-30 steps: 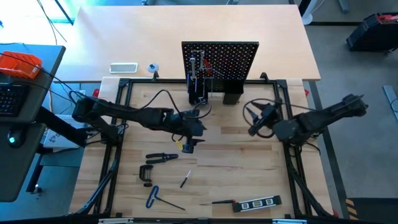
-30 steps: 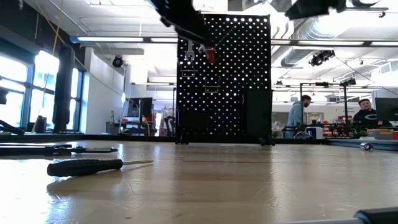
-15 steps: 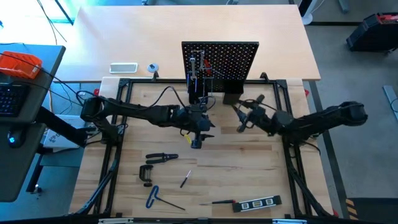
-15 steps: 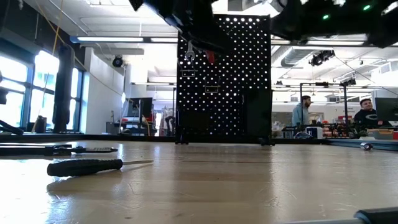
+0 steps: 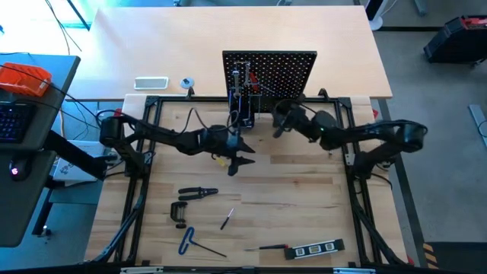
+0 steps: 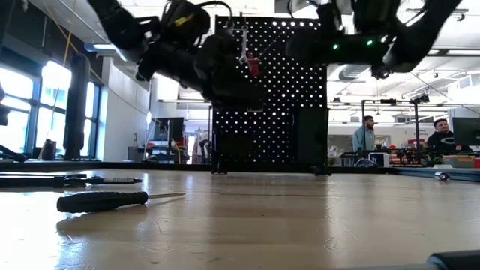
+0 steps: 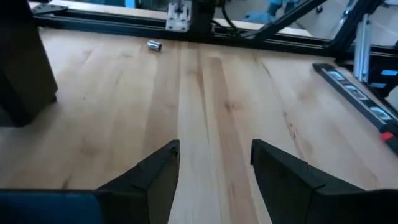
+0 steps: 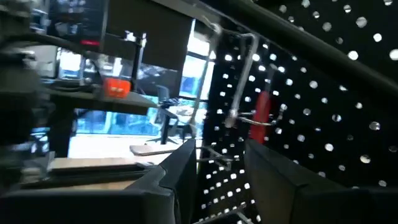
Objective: Hang tools onto peg board
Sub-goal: Put the Allen wrench into the right bin on the pegboard
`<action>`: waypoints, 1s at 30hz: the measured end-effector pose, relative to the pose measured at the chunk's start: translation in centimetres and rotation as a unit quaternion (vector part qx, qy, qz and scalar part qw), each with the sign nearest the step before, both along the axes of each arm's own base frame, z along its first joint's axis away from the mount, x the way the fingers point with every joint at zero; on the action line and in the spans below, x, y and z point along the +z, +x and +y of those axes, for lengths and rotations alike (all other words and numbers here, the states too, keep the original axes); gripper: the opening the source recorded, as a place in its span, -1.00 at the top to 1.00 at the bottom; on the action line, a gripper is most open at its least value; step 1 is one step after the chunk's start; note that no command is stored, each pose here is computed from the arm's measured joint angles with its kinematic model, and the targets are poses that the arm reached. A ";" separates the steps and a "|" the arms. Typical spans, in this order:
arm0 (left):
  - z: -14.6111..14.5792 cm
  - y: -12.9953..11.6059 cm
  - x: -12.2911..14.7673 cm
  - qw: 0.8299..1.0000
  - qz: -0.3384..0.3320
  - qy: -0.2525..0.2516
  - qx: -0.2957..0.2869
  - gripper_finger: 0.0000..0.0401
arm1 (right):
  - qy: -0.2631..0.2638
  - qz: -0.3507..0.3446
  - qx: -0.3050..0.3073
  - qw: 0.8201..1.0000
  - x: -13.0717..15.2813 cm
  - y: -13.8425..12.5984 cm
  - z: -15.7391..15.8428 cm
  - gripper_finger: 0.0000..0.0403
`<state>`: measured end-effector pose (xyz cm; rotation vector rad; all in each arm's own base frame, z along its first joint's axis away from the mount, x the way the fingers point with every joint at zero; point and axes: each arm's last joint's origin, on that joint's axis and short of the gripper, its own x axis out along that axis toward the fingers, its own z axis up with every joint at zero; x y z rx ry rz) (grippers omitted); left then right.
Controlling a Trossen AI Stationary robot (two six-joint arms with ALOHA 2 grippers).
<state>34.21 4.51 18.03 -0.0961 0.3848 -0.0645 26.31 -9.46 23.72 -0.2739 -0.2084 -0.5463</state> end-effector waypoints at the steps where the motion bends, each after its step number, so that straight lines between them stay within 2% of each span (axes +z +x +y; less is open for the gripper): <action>1: 0.0 -0.2 0.0 1.000 -0.006 0.002 0.000 0.05 | -0.002 -0.006 -0.006 1.000 0.0 0.3 -0.4 0.35; 5: -0.3 -1.4 0.2 0.999 -0.037 0.011 -0.015 0.05 | 0.007 -0.026 -0.030 0.999 -0.3 1.3 -2.2 0.35; 9: -0.7 -2.9 0.9 0.992 -0.107 0.015 -0.058 0.05 | -0.001 -0.038 -0.036 0.999 -0.2 2.2 -3.3 0.35; 13: -1.0 -4.3 1.0 0.984 -0.157 0.017 -0.078 0.05 | -0.002 -0.038 -0.041 0.998 -0.2 2.8 -4.0 0.35; 19: -1.2 -5.4 0.2 0.983 -0.164 0.002 -0.082 0.05 | -0.008 -0.046 -0.049 0.998 0.4 3.1 -4.5 0.35; 30: -1.6 -5.4 0.5 0.979 -0.177 -0.007 -0.104 0.05 | -0.014 -0.045 -0.037 0.998 1.3 3.7 -4.9 0.35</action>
